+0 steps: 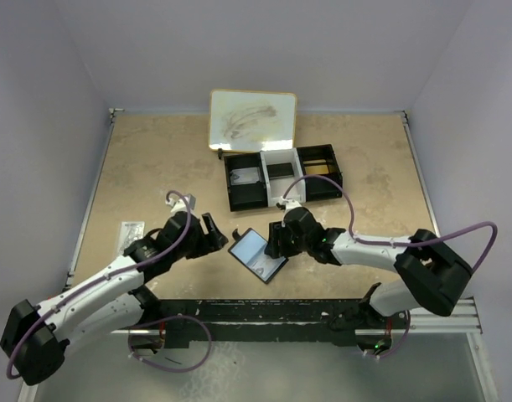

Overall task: Take the credit cards out of the card holder
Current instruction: Adjust the card holder at the center of the board.

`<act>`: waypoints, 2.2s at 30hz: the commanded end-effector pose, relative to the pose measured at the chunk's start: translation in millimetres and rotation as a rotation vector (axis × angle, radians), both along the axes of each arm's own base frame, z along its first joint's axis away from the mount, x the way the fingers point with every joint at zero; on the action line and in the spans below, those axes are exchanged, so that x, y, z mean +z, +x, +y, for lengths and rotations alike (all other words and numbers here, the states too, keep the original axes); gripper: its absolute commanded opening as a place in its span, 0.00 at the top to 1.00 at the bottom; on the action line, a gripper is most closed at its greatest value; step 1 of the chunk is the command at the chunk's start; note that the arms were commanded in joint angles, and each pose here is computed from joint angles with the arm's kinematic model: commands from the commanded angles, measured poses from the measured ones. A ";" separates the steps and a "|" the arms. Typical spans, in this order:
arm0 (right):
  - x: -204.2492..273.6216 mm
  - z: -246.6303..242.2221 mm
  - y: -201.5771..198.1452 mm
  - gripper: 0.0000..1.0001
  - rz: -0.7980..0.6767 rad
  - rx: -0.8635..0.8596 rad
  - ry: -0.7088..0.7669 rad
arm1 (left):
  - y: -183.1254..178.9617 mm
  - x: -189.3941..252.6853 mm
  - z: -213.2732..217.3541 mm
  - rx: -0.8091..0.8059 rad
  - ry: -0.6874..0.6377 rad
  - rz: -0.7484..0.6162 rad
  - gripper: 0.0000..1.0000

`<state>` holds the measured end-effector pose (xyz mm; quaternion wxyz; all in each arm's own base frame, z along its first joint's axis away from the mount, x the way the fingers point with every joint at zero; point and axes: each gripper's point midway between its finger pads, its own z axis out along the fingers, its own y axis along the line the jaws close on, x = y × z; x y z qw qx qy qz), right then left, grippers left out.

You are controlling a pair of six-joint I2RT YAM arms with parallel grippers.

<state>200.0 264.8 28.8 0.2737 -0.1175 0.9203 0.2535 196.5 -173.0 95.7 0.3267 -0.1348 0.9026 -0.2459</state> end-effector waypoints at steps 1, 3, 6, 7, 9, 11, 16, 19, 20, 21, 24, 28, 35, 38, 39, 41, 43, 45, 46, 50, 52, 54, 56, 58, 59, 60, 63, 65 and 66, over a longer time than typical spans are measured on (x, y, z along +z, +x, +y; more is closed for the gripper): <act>1.6 20.1 -20.7 0.47 0.053 0.050 0.100 | -4.9 -3.6 -30.0 -0.015 -0.104 0.016 0.33; -1.5 23.2 -34.1 0.48 0.084 0.058 0.122 | -9.1 -13.6 -30.7 -0.004 -0.085 0.027 0.33; -6.7 26.7 -56.9 0.49 0.133 0.056 0.151 | -15.0 -28.4 -33.1 0.003 -0.079 0.046 0.34; -8.2 27.5 -64.0 0.49 0.146 0.054 0.157 | -17.7 -35.8 -32.3 0.005 -0.069 0.061 0.36; -9.8 27.8 -74.3 0.50 0.166 0.035 0.165 | -21.4 -46.9 -30.4 0.013 -0.039 0.079 0.37; -8.0 31.0 -83.2 0.50 0.175 0.041 0.190 | -22.8 -53.9 -31.3 0.012 -0.021 0.082 0.38; 1.9 46.3 -89.8 0.50 0.174 0.084 0.248 | -14.8 -65.6 -50.2 -0.035 -0.026 0.069 0.41; 7.0 59.0 -91.7 0.51 0.166 0.093 0.267 | -4.5 -67.4 -64.5 -0.059 -0.002 0.047 0.43; 8.1 63.3 -93.3 0.51 0.166 0.102 0.274 | -2.3 -67.3 -71.6 -0.077 0.000 0.039 0.44; 8.5 67.8 -94.9 0.51 0.166 0.116 0.280 | -0.5 -70.4 -76.8 -0.091 0.013 0.041 0.45; 5.4 76.9 -97.9 0.51 0.171 0.144 0.277 | 3.1 -69.2 -95.3 -0.153 0.038 0.027 0.50; 4.2 77.4 -100.8 0.51 0.166 0.136 0.274 | 6.1 -64.5 -112.5 -0.222 0.041 -0.007 0.50; 24.9 55.9 -92.8 0.50 0.102 0.049 0.310 | 23.9 -50.1 -111.7 -0.183 0.089 -0.065 0.48; 30.5 46.1 -89.4 0.52 0.080 0.023 0.304 | 30.7 -33.4 -82.7 -0.048 0.121 -0.106 0.46; 33.8 44.3 -85.4 0.53 0.056 0.023 0.300 | 31.0 -28.6 -70.5 -0.001 0.133 -0.115 0.45; 43.0 45.5 -77.5 0.55 0.021 0.049 0.315 | 27.8 -18.4 -50.2 0.066 0.138 -0.129 0.43; 51.2 50.1 -71.6 0.56 0.009 0.091 0.355 | 20.0 -15.4 -37.5 0.093 0.122 -0.121 0.43; 56.1 55.8 -67.9 0.59 0.005 0.148 0.389 | 8.4 -18.5 -33.2 0.083 0.088 -0.091 0.43; 56.3 57.9 -64.9 0.61 0.006 0.160 0.390 | 0.2 -23.1 -35.2 0.058 0.066 -0.060 0.44; 55.3 70.7 -58.9 0.64 -0.002 0.249 0.369 | -26.2 -31.1 -51.1 -0.035 -0.029 0.018 0.54; 45.0 73.4 -57.2 0.68 0.020 0.267 0.331 | -35.3 -28.3 -58.6 -0.059 -0.059 0.026 0.57; 36.6 72.9 -56.2 0.69 0.039 0.268 0.307 | -42.2 -24.4 -64.9 -0.080 -0.067 0.031 0.62; 30.8 72.3 -57.7 0.69 0.054 0.280 0.298 | -48.5 -23.7 -68.1 -0.088 -0.052 0.041 0.65; 25.9 70.7 -57.7 0.71 0.062 0.279 0.285 | -53.4 -25.6 -70.4 -0.087 -0.034 0.050 0.69; 24.3 69.9 -57.5 0.71 0.063 0.275 0.282 | -55.6 -26.5 -73.2 -0.092 -0.029 0.053 0.70; 22.1 68.6 -57.4 0.71 0.065 0.272 0.280 | -58.3 -27.4 -76.6 -0.100 -0.026 0.054 0.71; 16.2 64.8 -57.6 0.71 0.072 0.267 0.265 | -65.4 -34.6 -83.8 -0.111 0.009 0.064 0.71; 12.3 63.1 -58.6 0.71 0.077 0.272 0.259 | -66.6 -41.4 -87.4 -0.109 0.048 0.067 0.72; 9.9 62.0 -58.8 0.71 0.081 0.272 0.257 | -67.0 -43.1 -89.4 -0.110 0.062 0.068 0.72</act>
